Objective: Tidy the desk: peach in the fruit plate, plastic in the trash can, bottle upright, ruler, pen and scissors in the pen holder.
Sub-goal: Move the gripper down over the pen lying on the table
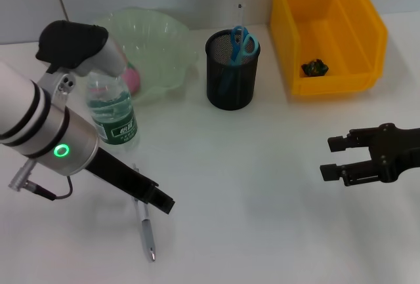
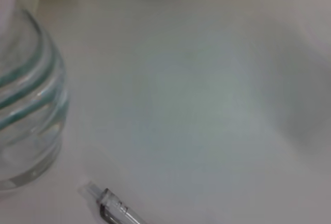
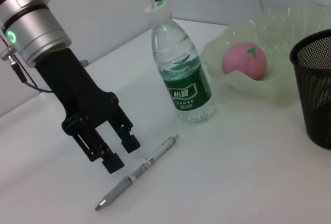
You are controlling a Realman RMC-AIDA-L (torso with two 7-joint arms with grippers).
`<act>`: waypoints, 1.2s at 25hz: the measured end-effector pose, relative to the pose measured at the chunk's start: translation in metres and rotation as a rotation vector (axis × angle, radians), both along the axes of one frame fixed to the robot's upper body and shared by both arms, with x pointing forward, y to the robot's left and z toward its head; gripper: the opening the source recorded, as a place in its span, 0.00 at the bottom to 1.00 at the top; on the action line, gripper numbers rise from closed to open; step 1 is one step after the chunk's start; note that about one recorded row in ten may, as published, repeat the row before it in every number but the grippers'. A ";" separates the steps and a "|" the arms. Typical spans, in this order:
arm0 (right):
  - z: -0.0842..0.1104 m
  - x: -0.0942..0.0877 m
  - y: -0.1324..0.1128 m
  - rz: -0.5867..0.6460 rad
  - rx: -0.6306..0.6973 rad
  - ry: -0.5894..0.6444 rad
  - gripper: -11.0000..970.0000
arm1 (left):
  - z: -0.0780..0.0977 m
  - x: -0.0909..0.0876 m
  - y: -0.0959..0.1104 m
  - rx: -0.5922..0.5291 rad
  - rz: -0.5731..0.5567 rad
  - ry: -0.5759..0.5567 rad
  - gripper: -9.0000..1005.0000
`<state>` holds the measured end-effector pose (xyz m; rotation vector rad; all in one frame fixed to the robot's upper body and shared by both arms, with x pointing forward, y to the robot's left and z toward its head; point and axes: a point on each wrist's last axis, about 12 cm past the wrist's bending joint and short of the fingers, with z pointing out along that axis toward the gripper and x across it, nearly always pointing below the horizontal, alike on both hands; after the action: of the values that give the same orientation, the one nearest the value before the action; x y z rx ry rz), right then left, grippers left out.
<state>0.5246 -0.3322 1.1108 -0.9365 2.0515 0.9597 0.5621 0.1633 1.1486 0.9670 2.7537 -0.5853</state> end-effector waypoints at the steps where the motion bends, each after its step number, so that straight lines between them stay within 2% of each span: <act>1: 0.000 0.000 0.000 -0.001 -0.002 -0.003 0.81 | -0.001 0.000 -0.001 0.007 -0.001 -0.003 0.61; 11: 0.001 0.004 0.000 0.004 -0.024 -0.012 0.81 | -0.006 0.000 -0.001 0.041 0.009 -0.018 0.61; 13: 0.001 0.004 0.000 0.004 -0.025 -0.013 0.81 | 0.001 -0.001 -0.001 0.034 -0.047 -0.062 0.61; 15: 0.001 0.004 0.000 0.004 -0.024 -0.011 0.81 | 0.001 -0.001 -0.001 0.034 -0.047 -0.062 0.61; 16: 0.000 0.004 0.001 0.002 -0.022 -0.009 0.81 | 0.017 -0.004 -0.002 0.010 -0.211 -0.170 0.61; 17: -0.001 0.004 0.001 -0.003 -0.021 -0.005 0.81 | 0.017 -0.004 -0.002 0.010 -0.211 -0.170 0.61; 18: -0.002 0.004 0.001 -0.011 -0.020 0.001 0.81 | 0.026 -0.007 -0.007 -0.009 -0.376 -0.252 0.61; 19: -0.003 0.005 0.000 -0.030 -0.018 0.013 0.81 | 0.031 -0.008 -0.010 -0.020 -0.490 -0.306 0.61; 20: -0.003 0.005 0.000 -0.030 -0.018 0.013 0.81 | 0.031 -0.008 -0.010 -0.020 -0.490 -0.306 0.61; 21: -0.003 0.006 0.000 -0.040 -0.015 0.023 0.81 | 0.040 -0.007 -0.020 -0.032 -0.720 -0.419 0.61; 24: -0.004 0.005 -0.001 -0.059 -0.007 0.045 0.81 | 0.047 -0.005 -0.028 -0.046 -0.911 -0.515 0.60; 25: -0.004 0.004 -0.003 -0.065 -0.001 0.050 0.81 | 0.051 -0.005 -0.033 -0.046 -1.024 -0.568 0.60; 28: -0.003 0.001 -0.006 -0.078 0.022 0.055 0.81 | 0.059 -0.007 -0.041 -0.031 -1.165 -0.621 0.60; 29: -0.002 0.000 -0.006 -0.076 0.031 0.059 0.81 | 0.059 -0.007 -0.041 -0.031 -1.165 -0.621 0.60; 30: -0.001 -0.001 -0.007 -0.073 0.039 0.062 0.81 | 0.067 -0.010 -0.050 -0.014 -1.298 -0.655 0.60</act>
<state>0.5236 -0.3389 1.1096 -0.8156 2.0960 0.9968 0.5525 0.1134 1.2156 2.3386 1.3004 -0.2875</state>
